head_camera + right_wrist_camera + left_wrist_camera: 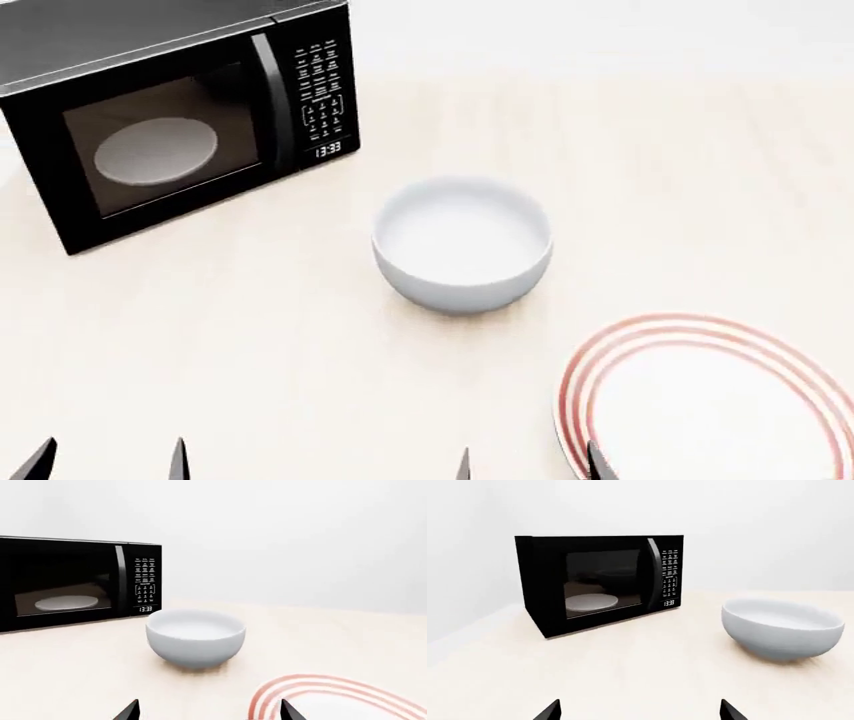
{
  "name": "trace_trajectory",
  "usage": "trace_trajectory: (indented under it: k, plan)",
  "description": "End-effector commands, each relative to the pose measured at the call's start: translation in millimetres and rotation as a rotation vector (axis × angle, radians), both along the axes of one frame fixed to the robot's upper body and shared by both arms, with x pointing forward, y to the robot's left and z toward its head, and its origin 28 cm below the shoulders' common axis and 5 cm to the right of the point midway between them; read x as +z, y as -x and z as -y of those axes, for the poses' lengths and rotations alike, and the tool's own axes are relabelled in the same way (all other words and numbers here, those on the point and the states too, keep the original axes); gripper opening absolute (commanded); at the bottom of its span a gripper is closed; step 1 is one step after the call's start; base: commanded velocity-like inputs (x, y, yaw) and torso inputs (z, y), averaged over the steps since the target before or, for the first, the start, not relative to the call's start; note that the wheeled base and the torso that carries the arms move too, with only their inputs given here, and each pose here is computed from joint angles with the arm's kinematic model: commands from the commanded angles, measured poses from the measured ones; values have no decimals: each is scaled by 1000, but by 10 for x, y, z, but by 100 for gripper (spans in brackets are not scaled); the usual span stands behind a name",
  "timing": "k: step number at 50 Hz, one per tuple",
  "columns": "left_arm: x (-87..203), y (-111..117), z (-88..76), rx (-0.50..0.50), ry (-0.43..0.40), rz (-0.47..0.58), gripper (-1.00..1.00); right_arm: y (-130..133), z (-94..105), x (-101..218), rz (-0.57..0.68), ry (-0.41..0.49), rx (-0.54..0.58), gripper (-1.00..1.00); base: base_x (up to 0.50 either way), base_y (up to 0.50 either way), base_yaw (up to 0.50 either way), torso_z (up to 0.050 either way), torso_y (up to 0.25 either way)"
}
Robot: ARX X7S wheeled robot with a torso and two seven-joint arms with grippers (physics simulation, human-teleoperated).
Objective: Open the microwave.
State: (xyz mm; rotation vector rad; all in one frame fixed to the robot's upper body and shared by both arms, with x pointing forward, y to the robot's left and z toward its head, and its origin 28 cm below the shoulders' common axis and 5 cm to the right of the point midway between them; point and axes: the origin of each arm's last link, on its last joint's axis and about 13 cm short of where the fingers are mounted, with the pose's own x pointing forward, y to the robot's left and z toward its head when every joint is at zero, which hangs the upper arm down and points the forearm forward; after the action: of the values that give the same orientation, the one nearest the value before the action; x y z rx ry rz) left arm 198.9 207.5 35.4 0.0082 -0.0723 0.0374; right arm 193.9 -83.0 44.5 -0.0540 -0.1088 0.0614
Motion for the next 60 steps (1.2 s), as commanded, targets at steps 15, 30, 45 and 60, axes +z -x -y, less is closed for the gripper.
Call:
trace_trajectory:
  k: [15,30,45,60]
  plan:
    - [-18,-1,6,-3,-5,-6,100,-14,-25,-17,6,6,15,100,200,410,0,0,0]
    - [-29,0,4,-4,-9,-4,100,5,-15,-33,10,4,28,100,213,409,0,0,0]
    - [-20,9,1,-4,-9,0,100,-36,-35,-72,5,6,28,100,378,358,0,0,0]
    - [0,15,7,-7,-7,3,100,-33,-26,-66,4,-2,28,100,500,244,0,0,1]
